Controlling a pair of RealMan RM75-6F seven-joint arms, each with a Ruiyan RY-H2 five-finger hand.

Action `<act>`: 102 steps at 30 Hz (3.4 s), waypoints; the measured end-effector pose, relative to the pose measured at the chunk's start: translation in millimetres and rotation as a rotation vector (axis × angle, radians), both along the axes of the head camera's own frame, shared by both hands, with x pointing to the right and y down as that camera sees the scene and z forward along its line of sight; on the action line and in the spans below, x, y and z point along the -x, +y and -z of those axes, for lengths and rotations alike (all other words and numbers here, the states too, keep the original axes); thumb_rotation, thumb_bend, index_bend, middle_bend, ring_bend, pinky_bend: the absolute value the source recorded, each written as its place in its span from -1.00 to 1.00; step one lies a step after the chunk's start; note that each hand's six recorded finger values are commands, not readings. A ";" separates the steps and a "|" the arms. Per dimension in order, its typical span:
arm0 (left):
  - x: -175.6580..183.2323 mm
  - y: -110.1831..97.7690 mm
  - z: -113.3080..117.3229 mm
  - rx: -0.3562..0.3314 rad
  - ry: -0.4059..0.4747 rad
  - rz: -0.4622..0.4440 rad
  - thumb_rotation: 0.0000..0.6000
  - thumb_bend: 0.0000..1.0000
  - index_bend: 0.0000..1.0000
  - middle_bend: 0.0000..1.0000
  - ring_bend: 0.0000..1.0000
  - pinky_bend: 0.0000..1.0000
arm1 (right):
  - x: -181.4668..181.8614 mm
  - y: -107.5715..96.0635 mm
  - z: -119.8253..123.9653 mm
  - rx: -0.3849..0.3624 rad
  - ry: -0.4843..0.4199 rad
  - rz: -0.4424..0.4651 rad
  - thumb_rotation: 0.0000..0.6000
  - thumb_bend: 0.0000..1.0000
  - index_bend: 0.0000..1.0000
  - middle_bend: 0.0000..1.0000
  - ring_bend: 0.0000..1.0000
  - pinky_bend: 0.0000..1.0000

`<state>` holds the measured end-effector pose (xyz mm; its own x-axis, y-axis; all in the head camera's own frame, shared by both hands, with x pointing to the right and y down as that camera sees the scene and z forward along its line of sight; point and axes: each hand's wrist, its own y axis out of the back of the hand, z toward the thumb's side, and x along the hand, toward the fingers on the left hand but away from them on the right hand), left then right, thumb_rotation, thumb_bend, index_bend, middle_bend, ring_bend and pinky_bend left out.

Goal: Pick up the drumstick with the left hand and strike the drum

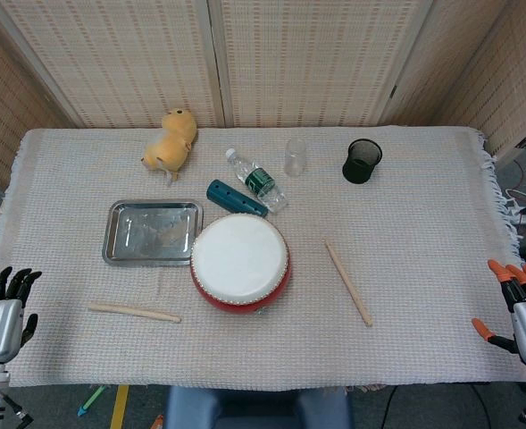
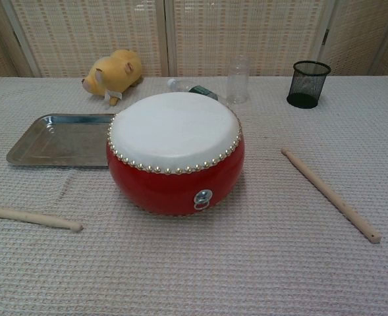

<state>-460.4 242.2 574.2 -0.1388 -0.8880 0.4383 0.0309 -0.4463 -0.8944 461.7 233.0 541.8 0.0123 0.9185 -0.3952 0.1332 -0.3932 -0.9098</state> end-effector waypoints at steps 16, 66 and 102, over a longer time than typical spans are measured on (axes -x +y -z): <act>-2.8 6.6 -6.0 0.053 0.141 -0.018 1.00 -0.05 -0.34 -0.63 -0.82 -0.89 | 5.9 3.1 18.5 -0.054 -0.013 0.033 1.00 -0.59 -0.97 -0.72 -1.00 -0.86; -152.3 9.3 -139.7 0.389 0.328 -0.137 1.00 -0.29 -0.04 -0.59 -0.80 -0.88 | -7.1 8.3 15.5 -0.035 -0.012 0.002 1.00 -0.59 -0.97 -0.72 -1.00 -0.86; -125.2 -5.8 -99.2 0.383 1.013 0.381 1.00 -0.18 0.12 -0.40 -0.71 -0.77 | -4.0 6.7 14.3 -0.022 -0.006 0.005 1.00 -0.59 -0.97 -0.72 -1.00 -0.86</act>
<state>-335.3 236.4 673.4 0.2002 -0.6485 0.7345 -0.8212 -0.5199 -0.2352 465.6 239.8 527.5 0.0192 0.9268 -0.3752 0.1368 -0.3741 -0.9172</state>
